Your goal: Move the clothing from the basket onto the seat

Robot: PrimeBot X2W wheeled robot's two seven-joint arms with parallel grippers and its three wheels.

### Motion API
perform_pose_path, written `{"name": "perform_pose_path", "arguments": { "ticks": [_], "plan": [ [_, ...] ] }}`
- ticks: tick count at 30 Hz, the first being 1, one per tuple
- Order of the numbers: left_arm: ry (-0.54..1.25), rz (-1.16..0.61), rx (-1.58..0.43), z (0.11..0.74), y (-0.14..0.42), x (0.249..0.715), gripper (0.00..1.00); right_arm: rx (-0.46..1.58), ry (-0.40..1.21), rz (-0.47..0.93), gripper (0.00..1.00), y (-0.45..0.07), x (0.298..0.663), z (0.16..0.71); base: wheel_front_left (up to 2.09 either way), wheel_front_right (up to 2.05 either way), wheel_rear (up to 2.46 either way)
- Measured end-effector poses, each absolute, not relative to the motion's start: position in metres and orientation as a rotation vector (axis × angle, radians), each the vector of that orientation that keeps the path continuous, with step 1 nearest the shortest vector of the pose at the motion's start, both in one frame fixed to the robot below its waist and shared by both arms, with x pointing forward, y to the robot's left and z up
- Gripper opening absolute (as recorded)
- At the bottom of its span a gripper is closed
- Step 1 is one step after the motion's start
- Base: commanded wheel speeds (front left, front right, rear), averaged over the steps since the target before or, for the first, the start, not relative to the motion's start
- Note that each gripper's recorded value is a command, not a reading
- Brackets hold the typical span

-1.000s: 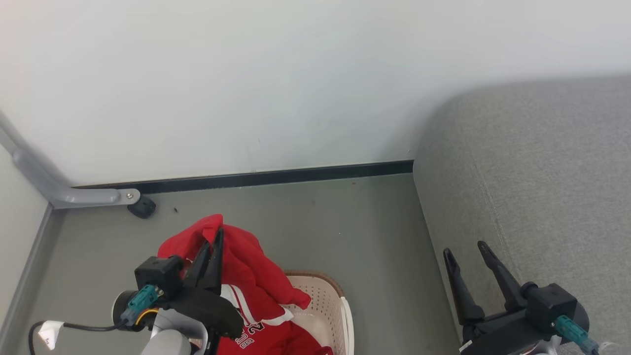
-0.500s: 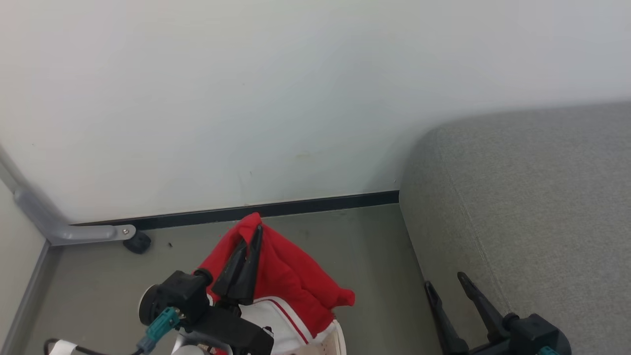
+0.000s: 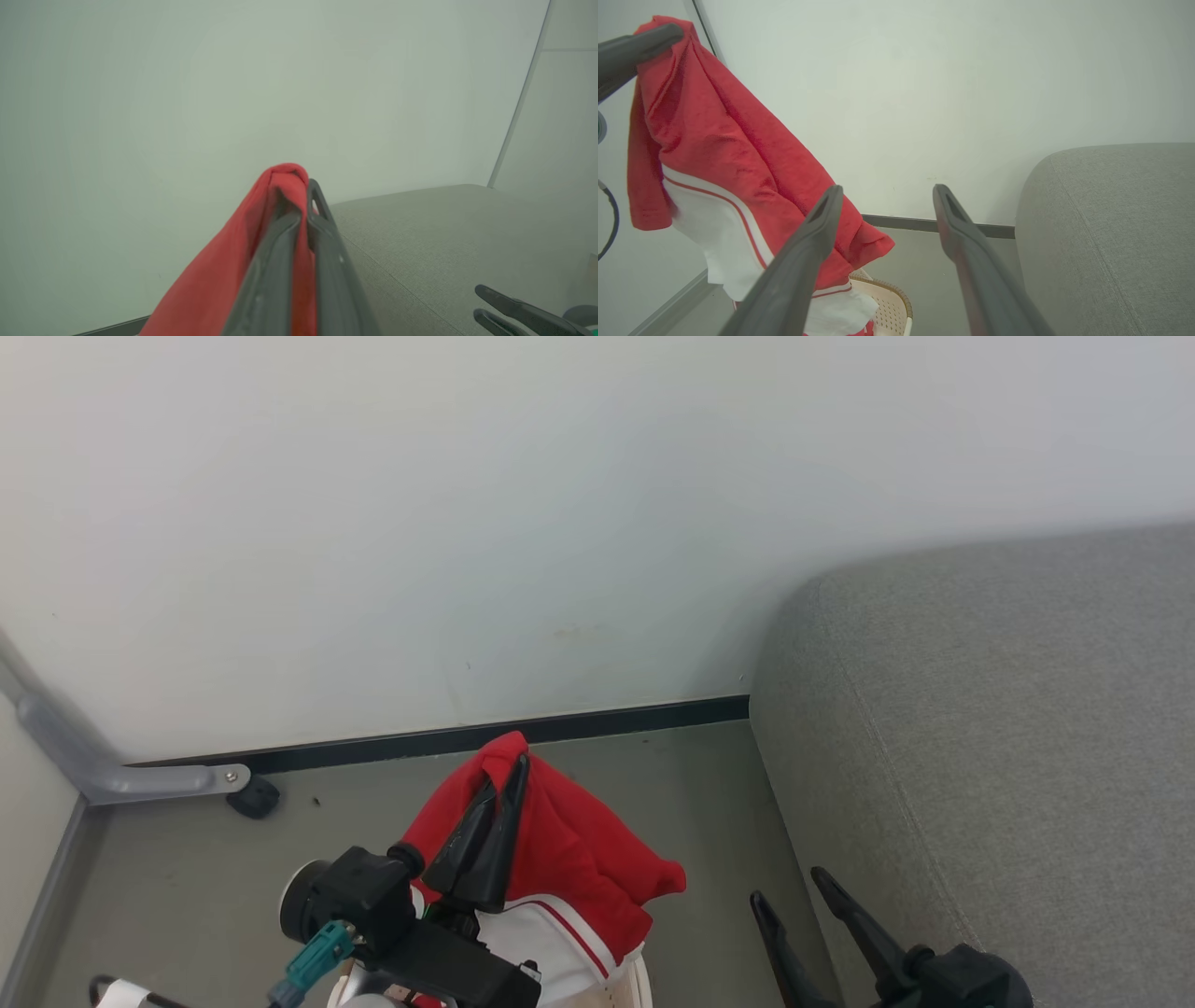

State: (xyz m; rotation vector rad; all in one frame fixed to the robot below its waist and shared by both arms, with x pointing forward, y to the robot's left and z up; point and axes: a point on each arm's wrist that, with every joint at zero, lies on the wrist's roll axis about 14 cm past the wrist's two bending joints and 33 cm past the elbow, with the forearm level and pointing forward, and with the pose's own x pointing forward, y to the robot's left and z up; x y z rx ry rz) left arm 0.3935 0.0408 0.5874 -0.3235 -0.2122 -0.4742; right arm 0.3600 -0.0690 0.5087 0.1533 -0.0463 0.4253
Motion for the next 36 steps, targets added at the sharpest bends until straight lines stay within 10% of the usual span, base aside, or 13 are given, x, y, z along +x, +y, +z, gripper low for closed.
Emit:
{"name": "perform_pose_path", "arguments": {
  "ticks": [30, 31, 32, 36],
  "plan": [
    [-0.105, -0.53, -0.294, 0.574, 0.027, 0.374, 0.0, 0.035, 0.034, 0.913, 1.0, 0.074, 0.354, 0.508, 0.0, 0.0, 0.0],
    [-0.1, -0.532, -0.293, 0.574, 0.027, 0.373, 0.0, 0.03, 0.04, 0.919, 0.29, 0.076, 0.354, 0.507, 0.0, 0.0, 0.0],
    [-0.098, -0.533, -0.292, 0.573, 0.027, 0.373, 0.0, 0.027, 0.045, 0.923, 0.0, 0.077, 0.354, 0.505, 0.0, 0.0, 0.0],
    [-0.09, -0.529, -0.292, 0.572, 0.028, 0.373, 0.0, 0.031, 0.072, 0.939, 0.0, 0.081, 0.354, 0.5, 0.0, 0.0, 0.0]
  ]
}}
